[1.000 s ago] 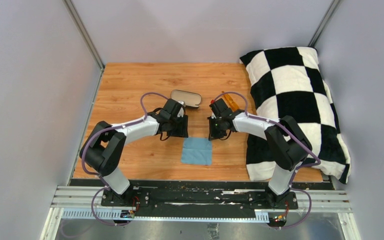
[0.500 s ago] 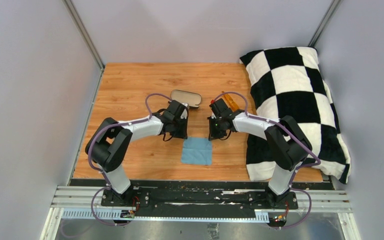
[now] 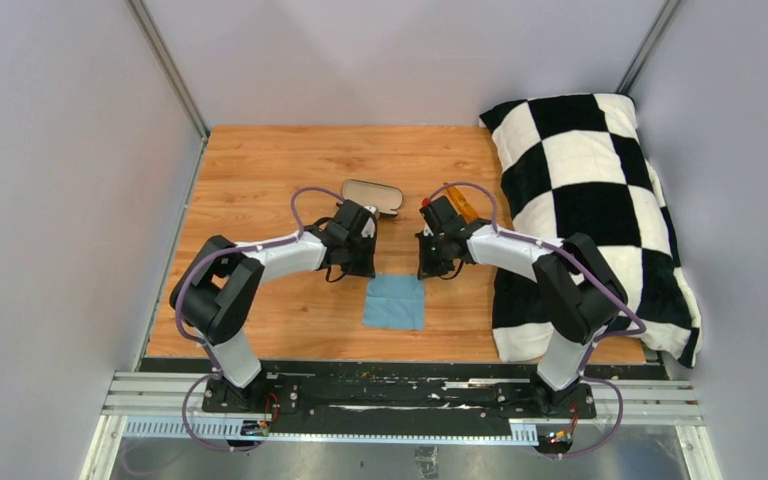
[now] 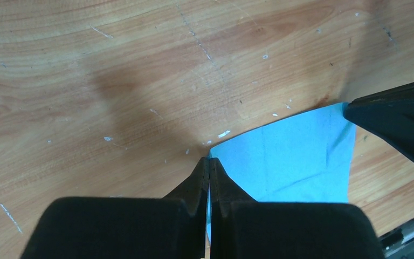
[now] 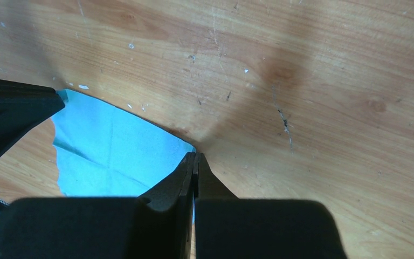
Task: Organize the sunglasses
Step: Fold the glasses cleaning cloth at the center of the board.
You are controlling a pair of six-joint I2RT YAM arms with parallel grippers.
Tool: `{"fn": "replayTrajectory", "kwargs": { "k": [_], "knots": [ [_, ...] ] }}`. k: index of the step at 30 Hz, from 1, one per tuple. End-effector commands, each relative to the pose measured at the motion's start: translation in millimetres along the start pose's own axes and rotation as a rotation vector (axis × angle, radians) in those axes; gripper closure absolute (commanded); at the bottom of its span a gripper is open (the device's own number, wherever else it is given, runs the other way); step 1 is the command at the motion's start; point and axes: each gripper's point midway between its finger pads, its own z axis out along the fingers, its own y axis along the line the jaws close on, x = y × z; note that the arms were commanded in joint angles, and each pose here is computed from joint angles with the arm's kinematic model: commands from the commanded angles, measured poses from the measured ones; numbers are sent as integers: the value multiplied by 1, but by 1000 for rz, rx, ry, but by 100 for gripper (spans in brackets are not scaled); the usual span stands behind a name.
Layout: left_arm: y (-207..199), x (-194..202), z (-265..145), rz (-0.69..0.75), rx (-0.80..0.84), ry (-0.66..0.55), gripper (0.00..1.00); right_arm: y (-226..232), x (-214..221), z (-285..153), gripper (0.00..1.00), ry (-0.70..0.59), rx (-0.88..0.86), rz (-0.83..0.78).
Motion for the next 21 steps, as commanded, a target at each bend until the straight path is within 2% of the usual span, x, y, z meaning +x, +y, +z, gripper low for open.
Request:
{"fn": "replayTrajectory", "kwargs": {
  "k": [1, 9, 21],
  "knots": [
    [-12, -3, -12, 8, 53, -21, 100, -7, 0, -16, 100, -28, 31, -15],
    [-23, 0, -31, -27, 121, -71, 100, 1, 6, -29, 100, -61, 19, -36],
    [-25, 37, -30, -40, 150, -14, 100, 3, 38, -30, 100, -15, 3, -74]
  ]
}}
